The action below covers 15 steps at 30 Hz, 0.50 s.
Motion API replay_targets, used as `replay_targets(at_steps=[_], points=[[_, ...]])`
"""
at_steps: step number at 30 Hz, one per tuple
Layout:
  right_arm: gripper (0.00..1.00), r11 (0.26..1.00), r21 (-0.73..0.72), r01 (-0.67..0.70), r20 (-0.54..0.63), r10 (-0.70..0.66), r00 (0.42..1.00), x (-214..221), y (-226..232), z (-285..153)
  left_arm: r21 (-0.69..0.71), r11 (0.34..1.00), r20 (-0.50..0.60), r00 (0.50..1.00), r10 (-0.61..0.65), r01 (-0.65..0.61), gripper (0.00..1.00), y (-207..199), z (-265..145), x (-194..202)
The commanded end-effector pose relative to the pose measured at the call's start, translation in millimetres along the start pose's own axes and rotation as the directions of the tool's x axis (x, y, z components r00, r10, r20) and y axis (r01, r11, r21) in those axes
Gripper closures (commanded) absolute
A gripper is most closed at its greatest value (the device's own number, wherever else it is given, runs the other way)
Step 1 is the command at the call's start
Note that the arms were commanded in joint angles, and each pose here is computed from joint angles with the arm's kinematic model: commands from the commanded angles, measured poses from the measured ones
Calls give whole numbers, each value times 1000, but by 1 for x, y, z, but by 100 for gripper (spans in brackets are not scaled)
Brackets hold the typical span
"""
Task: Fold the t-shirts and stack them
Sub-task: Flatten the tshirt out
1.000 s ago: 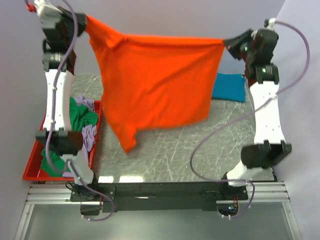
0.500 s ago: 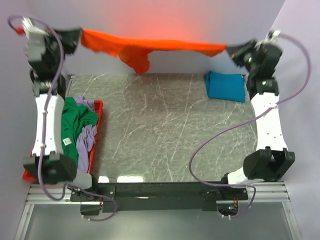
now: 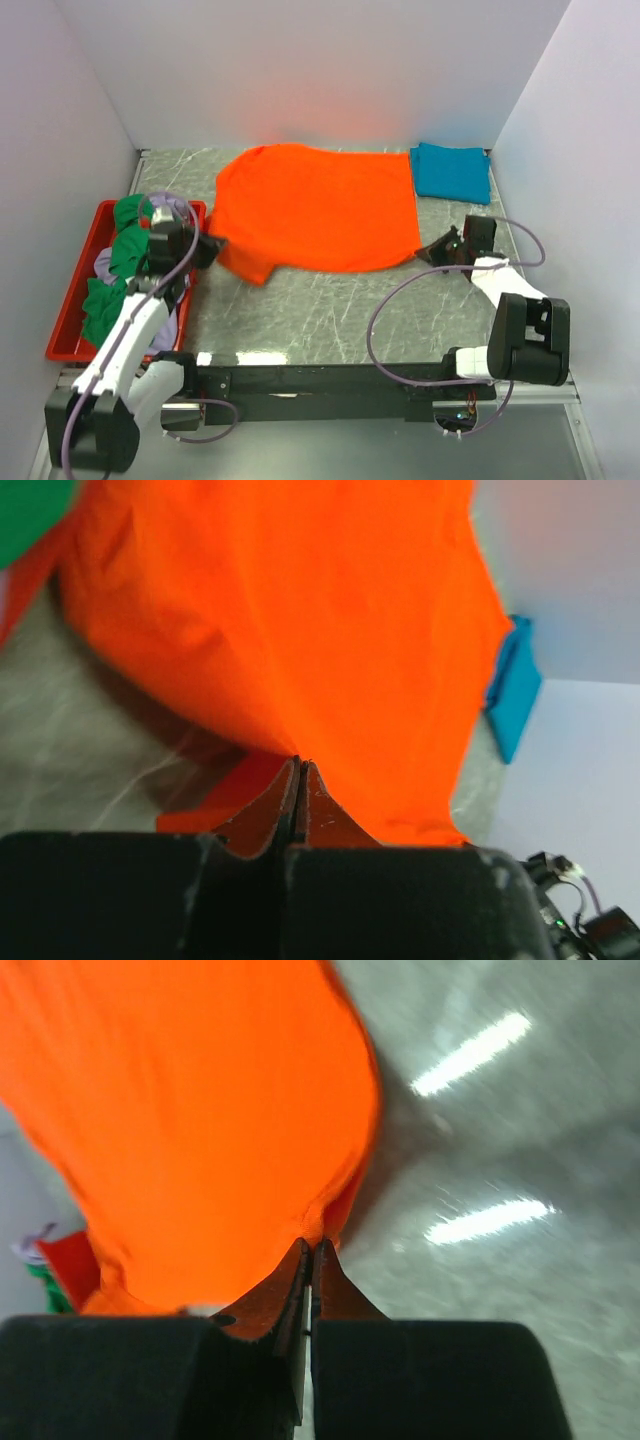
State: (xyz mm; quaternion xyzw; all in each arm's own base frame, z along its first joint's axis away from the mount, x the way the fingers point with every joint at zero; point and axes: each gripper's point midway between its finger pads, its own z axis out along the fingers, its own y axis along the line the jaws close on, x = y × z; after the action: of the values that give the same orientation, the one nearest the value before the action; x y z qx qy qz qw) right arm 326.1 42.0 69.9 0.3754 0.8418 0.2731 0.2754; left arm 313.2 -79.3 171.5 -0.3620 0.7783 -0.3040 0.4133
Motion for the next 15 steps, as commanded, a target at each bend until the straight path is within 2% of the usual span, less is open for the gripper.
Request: replay_targets(at_steps=[1, 6, 9, 15], points=[[100, 998, -2, 61, 58, -61, 996, -3, -11, -7, -98, 995, 29, 999, -30, 32, 99, 41, -13, 15], [100, 995, 95, 27, 4, -27, 1000, 23, -52, -10, -179, 982, -9, 998, -58, 56, 99, 72, -30, 37], [100, 992, 128, 24, 22, -27, 999, 27, -62, -17, -195, 979, -23, 998, -66, 61, 99, 78, -39, 44], [100, 975, 224, -9, 172, -30, 985, -1, -81, -43, -215, 975, -79, 994, -71, 52, 99, 92, -39, 67]])
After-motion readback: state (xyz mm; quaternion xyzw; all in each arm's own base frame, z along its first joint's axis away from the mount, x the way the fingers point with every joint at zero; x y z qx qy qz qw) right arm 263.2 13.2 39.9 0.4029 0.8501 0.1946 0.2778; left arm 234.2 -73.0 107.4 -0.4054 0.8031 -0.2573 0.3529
